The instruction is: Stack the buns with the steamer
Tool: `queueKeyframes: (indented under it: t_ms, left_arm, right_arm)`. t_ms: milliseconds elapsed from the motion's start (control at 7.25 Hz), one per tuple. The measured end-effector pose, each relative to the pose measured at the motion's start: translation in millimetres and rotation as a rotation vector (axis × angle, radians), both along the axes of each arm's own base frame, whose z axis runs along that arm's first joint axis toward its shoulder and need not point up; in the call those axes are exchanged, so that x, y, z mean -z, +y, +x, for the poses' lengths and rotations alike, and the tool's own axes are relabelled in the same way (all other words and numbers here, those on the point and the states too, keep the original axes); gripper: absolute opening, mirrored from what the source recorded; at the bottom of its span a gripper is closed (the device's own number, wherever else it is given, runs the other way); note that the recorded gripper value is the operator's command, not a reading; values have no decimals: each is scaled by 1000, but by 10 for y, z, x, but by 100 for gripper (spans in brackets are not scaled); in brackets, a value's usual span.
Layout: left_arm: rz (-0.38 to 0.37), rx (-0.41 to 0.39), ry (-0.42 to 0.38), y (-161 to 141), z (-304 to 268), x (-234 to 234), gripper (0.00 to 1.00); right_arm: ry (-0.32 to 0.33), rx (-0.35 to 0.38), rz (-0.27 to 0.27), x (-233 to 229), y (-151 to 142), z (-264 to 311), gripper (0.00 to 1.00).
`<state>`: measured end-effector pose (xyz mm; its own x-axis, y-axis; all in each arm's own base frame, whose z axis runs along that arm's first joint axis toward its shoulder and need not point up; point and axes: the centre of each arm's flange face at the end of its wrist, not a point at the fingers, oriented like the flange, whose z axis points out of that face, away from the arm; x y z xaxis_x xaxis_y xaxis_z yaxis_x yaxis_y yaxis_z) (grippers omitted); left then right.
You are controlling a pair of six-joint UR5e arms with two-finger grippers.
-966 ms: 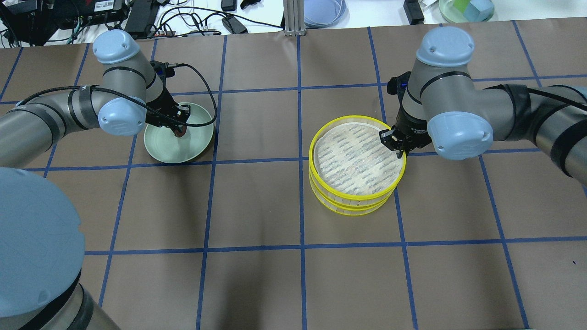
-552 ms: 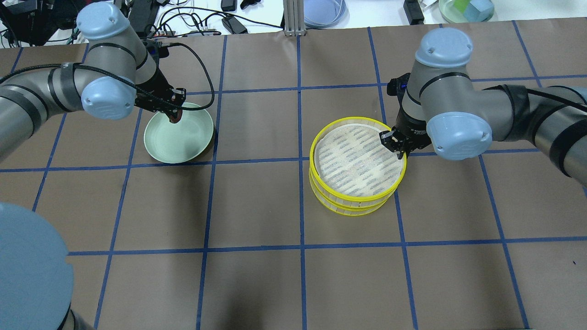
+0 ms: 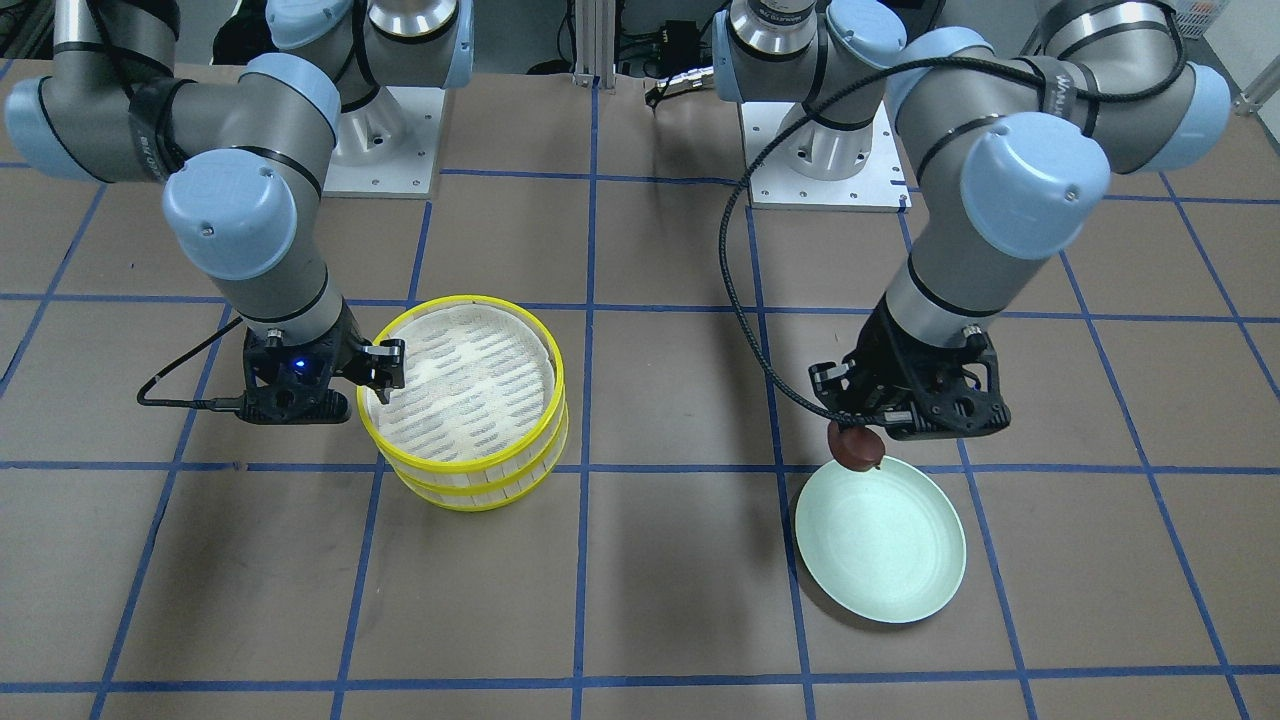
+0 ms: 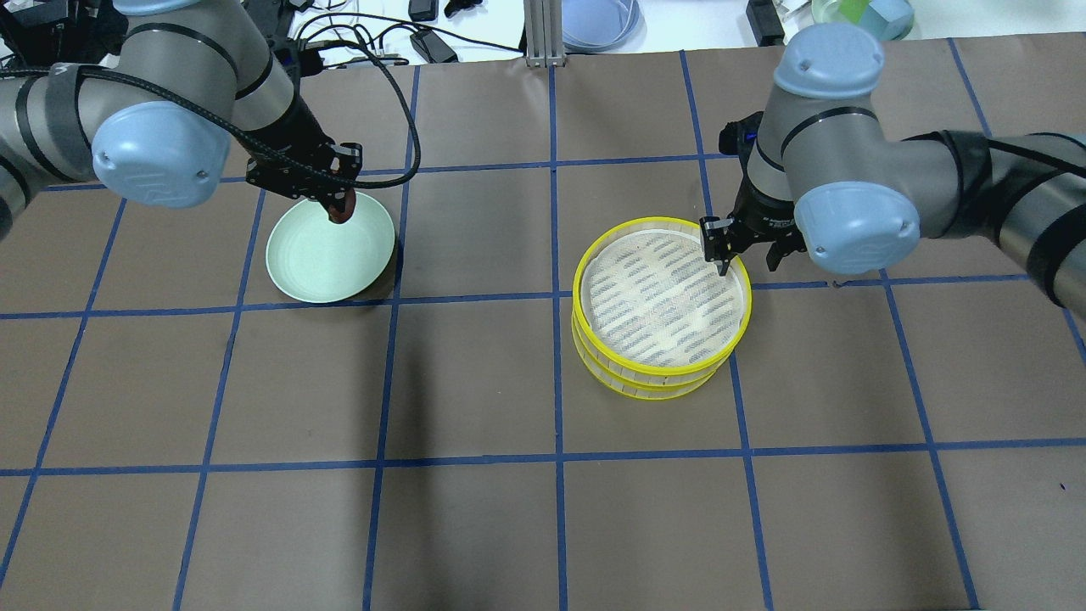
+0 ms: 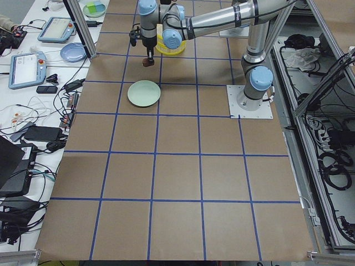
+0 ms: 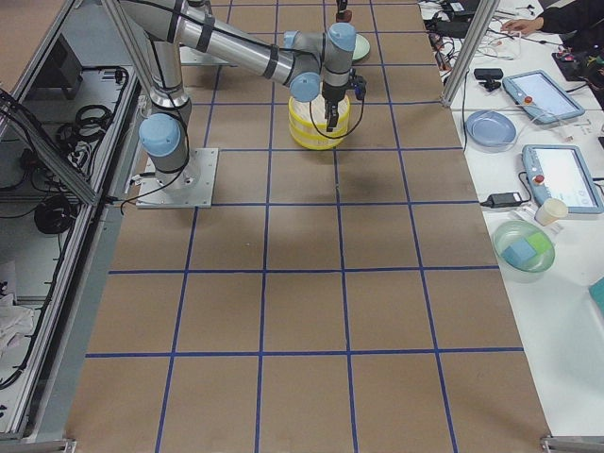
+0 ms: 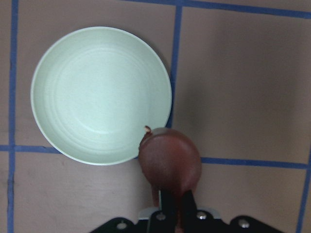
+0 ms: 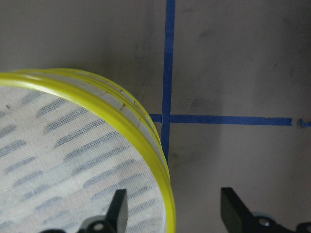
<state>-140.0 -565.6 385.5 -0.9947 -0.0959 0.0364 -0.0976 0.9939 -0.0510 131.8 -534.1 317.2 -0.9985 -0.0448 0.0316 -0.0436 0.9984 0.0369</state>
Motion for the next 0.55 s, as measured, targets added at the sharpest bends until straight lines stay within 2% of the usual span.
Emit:
queueKeyframes:
  t_ms: [276,552]
  left_arm:
    - [-8,-66,20,322,-796,-138,2]
    - [-30,-134,58,657,-1639,-143,2]
  right_arm:
    - [-8,5,-28,-830,26,-11,100]
    - [-10,9,-111,-1641,189,-22,100]
